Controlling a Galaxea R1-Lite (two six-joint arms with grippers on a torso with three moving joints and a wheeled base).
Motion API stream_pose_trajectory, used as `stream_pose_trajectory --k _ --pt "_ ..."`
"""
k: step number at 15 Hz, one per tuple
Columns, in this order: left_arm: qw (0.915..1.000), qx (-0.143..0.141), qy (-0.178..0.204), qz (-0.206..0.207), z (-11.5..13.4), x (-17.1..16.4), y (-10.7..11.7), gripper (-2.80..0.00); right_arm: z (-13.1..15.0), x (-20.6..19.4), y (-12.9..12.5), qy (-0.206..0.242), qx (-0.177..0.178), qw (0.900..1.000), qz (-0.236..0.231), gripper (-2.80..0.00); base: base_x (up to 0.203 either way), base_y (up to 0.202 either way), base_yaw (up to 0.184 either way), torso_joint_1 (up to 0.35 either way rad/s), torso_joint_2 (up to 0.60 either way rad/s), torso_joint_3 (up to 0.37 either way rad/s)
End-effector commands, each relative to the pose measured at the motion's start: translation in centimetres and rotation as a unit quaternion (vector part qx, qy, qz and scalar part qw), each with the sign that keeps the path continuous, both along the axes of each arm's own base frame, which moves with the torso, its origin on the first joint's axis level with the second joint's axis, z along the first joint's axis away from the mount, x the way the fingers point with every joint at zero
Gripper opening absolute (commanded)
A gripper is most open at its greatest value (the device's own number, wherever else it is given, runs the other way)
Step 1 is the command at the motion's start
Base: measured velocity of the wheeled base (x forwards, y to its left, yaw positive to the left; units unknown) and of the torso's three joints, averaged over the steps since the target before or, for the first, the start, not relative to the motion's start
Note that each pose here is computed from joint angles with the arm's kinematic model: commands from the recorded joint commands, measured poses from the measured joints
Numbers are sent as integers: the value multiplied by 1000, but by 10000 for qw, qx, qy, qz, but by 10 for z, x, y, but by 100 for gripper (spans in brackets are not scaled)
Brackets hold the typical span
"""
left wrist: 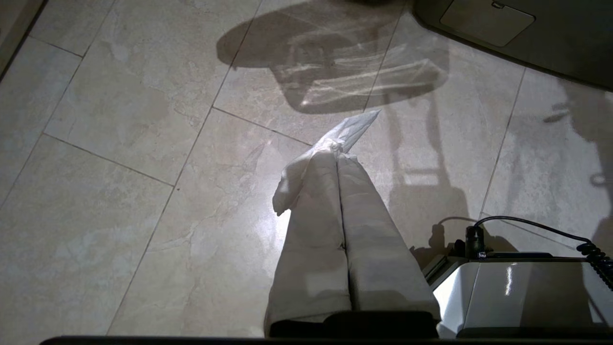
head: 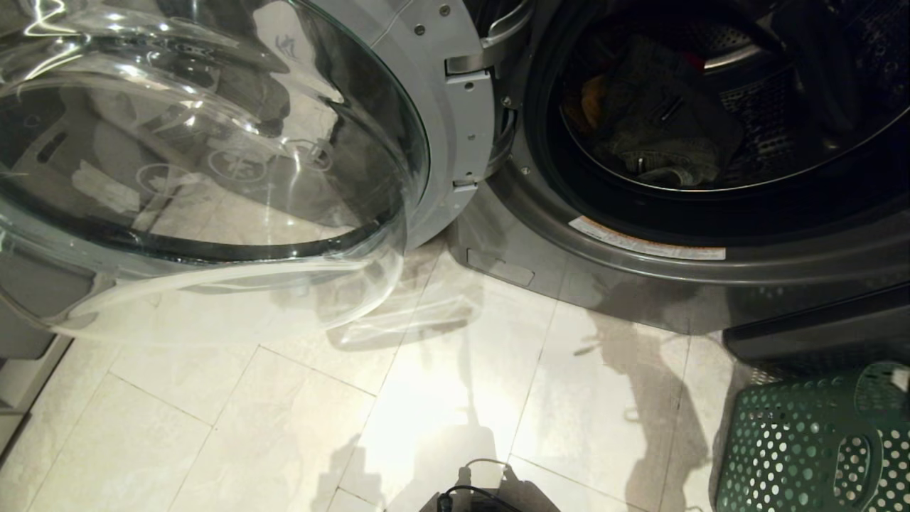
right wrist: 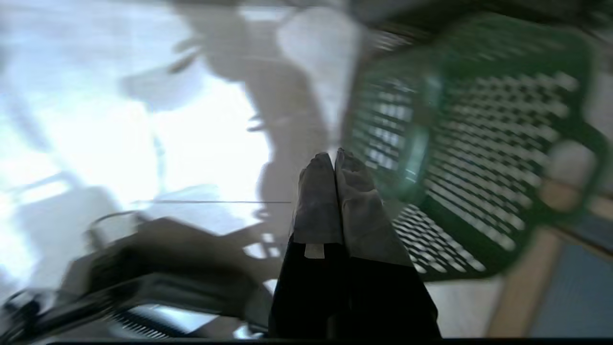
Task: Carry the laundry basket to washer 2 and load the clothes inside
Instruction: Close the washing machine door with the left hand
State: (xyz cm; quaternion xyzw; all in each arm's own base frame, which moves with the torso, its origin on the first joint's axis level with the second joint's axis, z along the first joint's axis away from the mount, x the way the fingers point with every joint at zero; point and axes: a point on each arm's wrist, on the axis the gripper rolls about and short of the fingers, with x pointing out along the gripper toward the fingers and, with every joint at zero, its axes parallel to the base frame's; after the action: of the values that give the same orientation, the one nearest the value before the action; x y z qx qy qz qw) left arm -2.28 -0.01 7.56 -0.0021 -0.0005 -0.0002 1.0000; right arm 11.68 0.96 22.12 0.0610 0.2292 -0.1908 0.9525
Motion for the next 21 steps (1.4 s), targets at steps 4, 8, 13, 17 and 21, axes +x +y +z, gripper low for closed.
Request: stream_pose_trajectory --k 4,8,13,17,21 --pt "10000 -2 -3 4 0 0 0 -280 -59 -59 -25 163 -306 9888 -1454 -280 0 0 0 0 0 0" --pt "10000 -2 4 8 0 0 0 -280 -98 -101 -15 -578 -157 9959 683 -280 0 0 0 0 0 0" --pt "10000 -9 4 9 0 0 0 -280 -140 -125 -10 -569 -607 9712 2232 -280 0 0 0 0 0 0" --pt "10000 -9 -2 8 0 0 0 -280 -140 -127 -9 -648 -660 9771 1915 -280 0 0 0 0 0 0" --pt "10000 -12 12 9 0 0 0 -280 -145 -144 -10 -1805 -838 9606 1940 -280 0 0 0 0 0 0"
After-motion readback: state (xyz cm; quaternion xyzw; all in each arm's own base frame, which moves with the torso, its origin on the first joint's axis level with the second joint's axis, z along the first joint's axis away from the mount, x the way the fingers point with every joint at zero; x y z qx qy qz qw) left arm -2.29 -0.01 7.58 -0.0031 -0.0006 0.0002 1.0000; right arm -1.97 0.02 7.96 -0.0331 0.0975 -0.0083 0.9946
